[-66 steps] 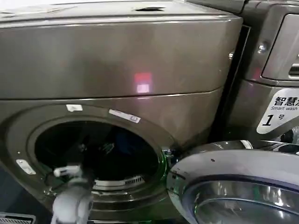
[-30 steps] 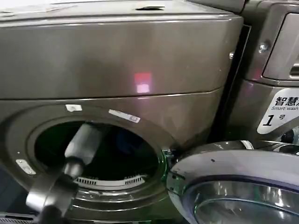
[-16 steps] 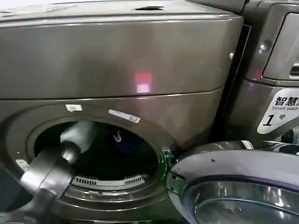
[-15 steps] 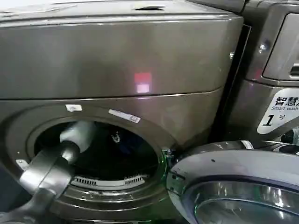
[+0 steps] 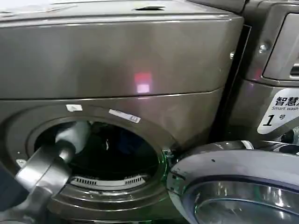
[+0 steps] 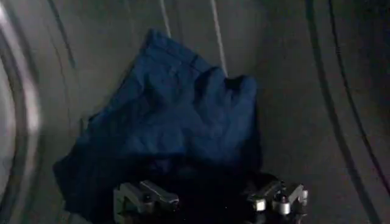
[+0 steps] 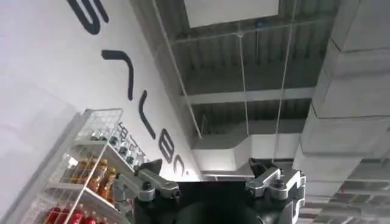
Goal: Grasp the clothes from the dryer.
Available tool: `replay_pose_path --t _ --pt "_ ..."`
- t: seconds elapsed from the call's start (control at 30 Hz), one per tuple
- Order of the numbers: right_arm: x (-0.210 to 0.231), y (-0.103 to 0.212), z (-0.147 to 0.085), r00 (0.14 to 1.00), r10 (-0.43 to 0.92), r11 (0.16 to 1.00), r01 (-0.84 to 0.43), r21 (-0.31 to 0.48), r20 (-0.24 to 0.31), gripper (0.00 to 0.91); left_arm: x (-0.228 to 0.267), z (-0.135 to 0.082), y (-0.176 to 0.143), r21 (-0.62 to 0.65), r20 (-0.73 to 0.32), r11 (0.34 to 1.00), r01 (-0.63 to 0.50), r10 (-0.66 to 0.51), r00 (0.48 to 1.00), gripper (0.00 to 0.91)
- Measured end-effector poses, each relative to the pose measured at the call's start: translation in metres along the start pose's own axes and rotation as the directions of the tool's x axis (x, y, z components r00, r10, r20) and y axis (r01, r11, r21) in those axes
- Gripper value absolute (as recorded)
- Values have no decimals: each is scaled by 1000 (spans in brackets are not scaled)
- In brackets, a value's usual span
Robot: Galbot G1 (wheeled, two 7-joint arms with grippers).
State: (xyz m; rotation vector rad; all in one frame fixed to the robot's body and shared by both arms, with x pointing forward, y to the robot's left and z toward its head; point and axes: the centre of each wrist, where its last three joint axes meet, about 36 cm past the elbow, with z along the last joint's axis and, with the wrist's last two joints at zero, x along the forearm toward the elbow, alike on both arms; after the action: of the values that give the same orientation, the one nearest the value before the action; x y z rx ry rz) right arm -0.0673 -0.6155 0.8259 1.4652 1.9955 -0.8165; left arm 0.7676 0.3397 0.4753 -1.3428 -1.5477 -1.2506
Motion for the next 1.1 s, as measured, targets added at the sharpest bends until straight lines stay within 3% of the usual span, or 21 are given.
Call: replay_pose_path --t 0.07,0.1,0.13,0.17,0.2,0.77,0.97,1.1 --pt "0 1 2 1000 -2 1000 2 1 -1 907 -1 2 -1 16 -7 1000 4 -4 1000 907" --pt "1 1 2 1000 -1 1000 1 1 -1 907 -1 2 -1 22 -13 1000 8 -7 1000 683" --pt "1 2 3 1000 -1 1000 1 1 -2 907 -1 3 -1 28 -17 1000 13 -12 1000 375" --pt "1 2 4 1000 -1 1000 1 1 -3 907 -1 2 -1 31 -18 999 17 -16 1000 137" --pt "2 2 5 1000 -1 1000 1 2 -5 907 -1 1 -1 34 -17 999 23 -23 1000 11" --pt "6 2 10 1000 1 1000 -1 3 -14 907 6 -10 7 21 21 998 64 -64 998 0" --pt "6 6 13 1000 -4 1000 4 -4 -14 907 4 -16 8 89 100 981 171 -180 979 0" --pt "5 9 15 1000 -8 1000 8 -10 -12 907 -4 -32 9 199 173 936 289 -324 930 0"
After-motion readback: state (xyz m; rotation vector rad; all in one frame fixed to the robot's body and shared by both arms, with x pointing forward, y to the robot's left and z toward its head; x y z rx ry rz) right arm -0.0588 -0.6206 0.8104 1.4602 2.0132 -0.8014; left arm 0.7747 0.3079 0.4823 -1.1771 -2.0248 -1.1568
